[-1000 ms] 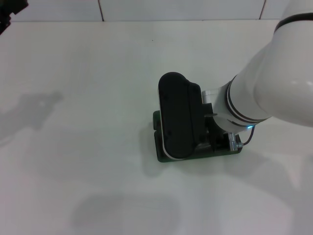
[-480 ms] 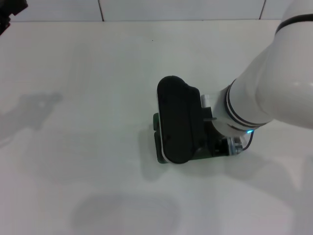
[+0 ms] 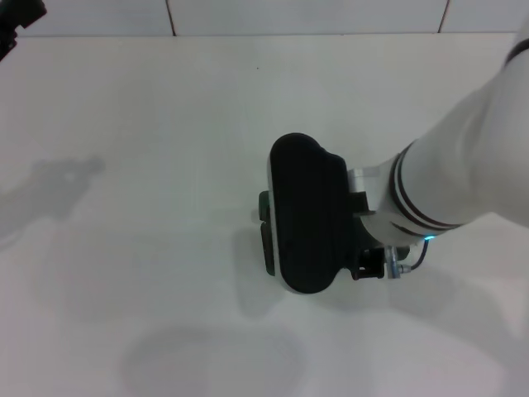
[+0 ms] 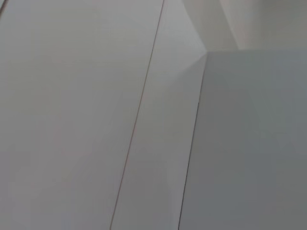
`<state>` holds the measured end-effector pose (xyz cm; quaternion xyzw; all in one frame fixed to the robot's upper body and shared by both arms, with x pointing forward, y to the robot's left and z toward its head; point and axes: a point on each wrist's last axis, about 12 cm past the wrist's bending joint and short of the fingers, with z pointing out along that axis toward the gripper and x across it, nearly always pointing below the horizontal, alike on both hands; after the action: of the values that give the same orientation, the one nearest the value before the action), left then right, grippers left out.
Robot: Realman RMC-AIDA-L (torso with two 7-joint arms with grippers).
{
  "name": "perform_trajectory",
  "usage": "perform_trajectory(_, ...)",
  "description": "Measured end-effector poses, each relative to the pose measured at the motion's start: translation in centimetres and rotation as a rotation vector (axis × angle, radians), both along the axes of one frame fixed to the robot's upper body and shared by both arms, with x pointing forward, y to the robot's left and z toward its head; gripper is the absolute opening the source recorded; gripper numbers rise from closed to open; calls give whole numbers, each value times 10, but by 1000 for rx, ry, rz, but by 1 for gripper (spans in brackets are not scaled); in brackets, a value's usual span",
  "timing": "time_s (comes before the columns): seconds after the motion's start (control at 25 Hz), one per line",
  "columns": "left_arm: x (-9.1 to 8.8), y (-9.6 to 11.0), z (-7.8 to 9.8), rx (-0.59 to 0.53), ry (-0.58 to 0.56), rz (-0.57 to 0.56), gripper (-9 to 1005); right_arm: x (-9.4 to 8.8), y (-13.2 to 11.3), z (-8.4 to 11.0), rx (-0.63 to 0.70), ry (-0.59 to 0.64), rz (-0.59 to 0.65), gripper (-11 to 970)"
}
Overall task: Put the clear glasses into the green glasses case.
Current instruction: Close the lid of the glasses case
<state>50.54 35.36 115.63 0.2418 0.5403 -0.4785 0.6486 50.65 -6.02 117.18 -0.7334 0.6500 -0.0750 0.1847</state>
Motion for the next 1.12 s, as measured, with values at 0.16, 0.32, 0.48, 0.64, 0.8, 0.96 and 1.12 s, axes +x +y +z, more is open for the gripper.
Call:
perform_trajectory(0.16, -1, 0, 0, -4, -4, -4, 53, -6, -11, 11, 26, 13, -37, 185)
perform_trajectory(0.32, -1, 0, 0, -6, -5, -3, 53, -10, -28, 18, 19, 47, -104, 179)
perform_trajectory(0.48, -1, 0, 0, -8, -4, -2, 54, -10, -45, 20, -4, 44, -187, 172)
perform_trajectory(0.64, -1, 0, 0, -9, -5, -3, 54, -9, -55, 16, -37, 33, -237, 104)
perform_trajectory(0.8, 0, 0, 1, -9, -6, -6, 54, -3, -60, 6, -59, 51, -269, 55)
perform_trajectory(0.96, 0, -1, 1, -8, -4, -7, 54, 5, -63, -1, -56, 52, -287, 45)
perform_trajectory(1.12, -1, 0, 0, -7, -2, -4, 54, 12, -67, -6, -45, 56, -298, 46)
